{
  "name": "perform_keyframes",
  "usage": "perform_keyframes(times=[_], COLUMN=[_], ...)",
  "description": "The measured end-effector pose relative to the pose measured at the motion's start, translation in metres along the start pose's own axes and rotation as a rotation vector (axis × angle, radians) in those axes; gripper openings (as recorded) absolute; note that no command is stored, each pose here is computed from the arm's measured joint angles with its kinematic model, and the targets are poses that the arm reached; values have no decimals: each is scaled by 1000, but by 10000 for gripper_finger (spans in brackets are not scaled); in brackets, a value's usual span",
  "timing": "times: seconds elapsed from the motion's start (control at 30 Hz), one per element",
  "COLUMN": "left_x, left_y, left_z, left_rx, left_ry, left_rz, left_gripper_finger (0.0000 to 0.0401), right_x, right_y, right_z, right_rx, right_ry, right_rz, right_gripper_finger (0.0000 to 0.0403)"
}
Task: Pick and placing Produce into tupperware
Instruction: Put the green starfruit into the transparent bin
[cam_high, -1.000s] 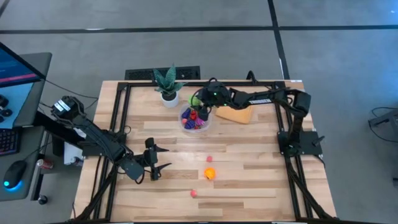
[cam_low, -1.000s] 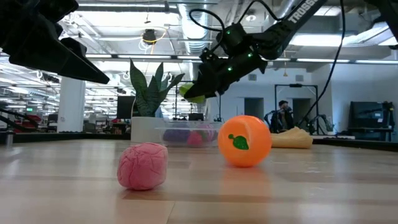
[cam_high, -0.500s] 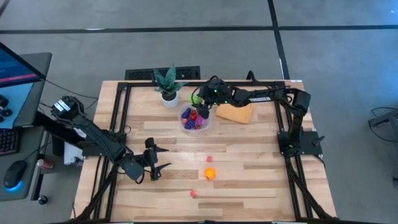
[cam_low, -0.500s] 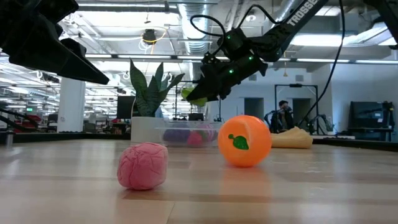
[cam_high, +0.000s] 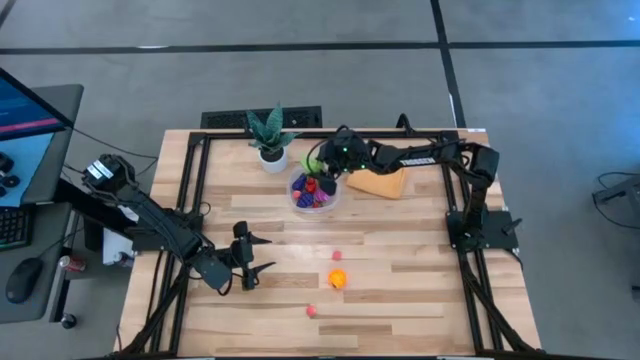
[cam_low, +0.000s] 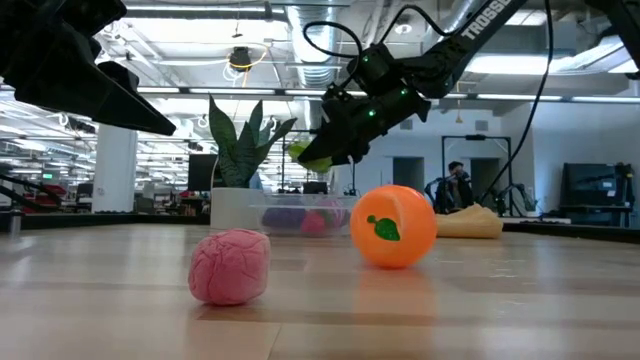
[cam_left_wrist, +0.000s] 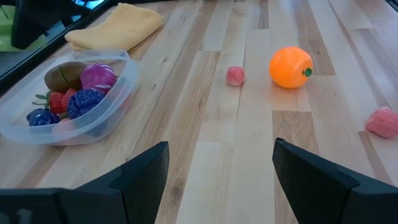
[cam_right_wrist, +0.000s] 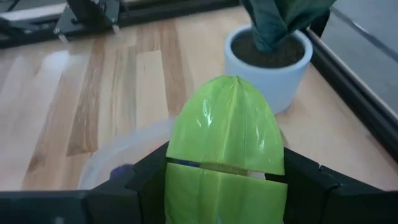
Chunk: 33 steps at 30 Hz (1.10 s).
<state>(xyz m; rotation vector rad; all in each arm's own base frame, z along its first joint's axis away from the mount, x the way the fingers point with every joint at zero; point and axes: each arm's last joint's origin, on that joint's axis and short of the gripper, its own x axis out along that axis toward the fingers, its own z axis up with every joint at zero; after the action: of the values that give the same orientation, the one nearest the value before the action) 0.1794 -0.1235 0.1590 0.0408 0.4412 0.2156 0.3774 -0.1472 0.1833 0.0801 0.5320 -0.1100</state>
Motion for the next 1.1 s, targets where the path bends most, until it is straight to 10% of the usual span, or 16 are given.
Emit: perform_keyframes(times=[1.1], left_x=[0], left_y=[0], left_z=[0], left_rx=[0], left_ry=[3], left_rz=[-1], left_gripper_finger=[277], right_x=[19], right_y=[8], right_z=[-15], right_rx=[13], right_ry=[33], right_rz=[10], right_gripper_finger=[255])
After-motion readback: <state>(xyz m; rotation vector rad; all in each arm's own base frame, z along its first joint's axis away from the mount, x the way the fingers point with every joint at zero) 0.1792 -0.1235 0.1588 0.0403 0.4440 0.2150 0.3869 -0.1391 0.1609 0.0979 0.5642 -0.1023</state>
